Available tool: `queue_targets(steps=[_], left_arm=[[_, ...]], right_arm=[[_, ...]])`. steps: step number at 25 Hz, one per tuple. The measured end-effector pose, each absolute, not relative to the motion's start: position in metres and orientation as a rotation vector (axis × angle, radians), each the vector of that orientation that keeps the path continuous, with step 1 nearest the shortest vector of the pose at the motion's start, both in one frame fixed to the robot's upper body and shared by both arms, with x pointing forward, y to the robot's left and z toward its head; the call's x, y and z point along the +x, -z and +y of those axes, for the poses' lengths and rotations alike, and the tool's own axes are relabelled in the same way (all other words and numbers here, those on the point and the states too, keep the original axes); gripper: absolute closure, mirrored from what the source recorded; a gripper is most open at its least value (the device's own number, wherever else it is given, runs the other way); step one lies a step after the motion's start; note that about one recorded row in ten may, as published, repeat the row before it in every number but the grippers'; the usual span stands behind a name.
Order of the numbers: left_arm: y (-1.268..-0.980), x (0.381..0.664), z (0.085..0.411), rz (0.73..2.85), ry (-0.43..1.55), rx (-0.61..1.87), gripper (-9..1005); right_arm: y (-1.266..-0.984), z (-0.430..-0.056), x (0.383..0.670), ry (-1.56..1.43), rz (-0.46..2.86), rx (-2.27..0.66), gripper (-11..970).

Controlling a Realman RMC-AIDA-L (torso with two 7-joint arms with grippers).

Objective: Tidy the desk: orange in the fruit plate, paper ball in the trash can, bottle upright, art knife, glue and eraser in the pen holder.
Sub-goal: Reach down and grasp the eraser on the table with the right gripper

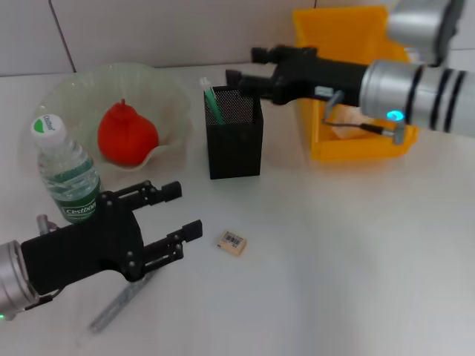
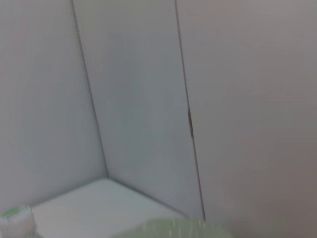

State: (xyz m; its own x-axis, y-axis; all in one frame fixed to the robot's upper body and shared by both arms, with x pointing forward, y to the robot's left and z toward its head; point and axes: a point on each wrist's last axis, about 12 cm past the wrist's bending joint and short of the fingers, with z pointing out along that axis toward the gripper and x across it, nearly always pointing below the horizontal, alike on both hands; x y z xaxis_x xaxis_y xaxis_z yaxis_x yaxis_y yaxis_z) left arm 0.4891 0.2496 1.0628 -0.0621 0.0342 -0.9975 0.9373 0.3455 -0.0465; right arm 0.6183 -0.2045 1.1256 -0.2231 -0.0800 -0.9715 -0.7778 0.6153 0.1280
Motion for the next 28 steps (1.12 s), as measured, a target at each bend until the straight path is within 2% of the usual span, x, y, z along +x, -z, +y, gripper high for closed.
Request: queue_targets(steps=[2,5,8,11,16,21,23,28], left_arm=[[-1.063,0.489,0.252,1.427,0.955,0.93,489],[-1.064,0.488,0.253,1.42,0.959,0.919,282],[-1.064,0.486,0.255,1.422,0.958,0.909,257],[-1.062,0.484,0.256,1.426,0.957,0.895,232],[-1.06,0.48,0.258,1.435,0.959,0.886,190],[-1.056,0.477,0.257,1.447,0.966,0.876,190],[-1.056,0.477,0.257,1.447,0.966,0.876,190],[-1.055,0.476,0.256,1.45,0.969,0.885,190]], right_arm=[[-1.135,-0.217,0.61,-0.776,1.668,-0.676,306],[-1.154,-0.229,0.598,-0.809,1.657,-0.669,236],[-1.181,-0.236,0.589,-0.843,1.743,-0.74,167],[-1.201,-0.233,0.584,-0.799,1.994,-0.887,152],[-1.224,-0.224,0.593,-0.779,2.306,-1.03,138],[-1.22,-0.197,0.605,-0.8,2.481,-1.158,139],[-1.21,-0.177,0.606,-0.712,2.555,-1.258,139],[-1.199,-0.155,0.605,-0.61,2.59,-1.336,141]])
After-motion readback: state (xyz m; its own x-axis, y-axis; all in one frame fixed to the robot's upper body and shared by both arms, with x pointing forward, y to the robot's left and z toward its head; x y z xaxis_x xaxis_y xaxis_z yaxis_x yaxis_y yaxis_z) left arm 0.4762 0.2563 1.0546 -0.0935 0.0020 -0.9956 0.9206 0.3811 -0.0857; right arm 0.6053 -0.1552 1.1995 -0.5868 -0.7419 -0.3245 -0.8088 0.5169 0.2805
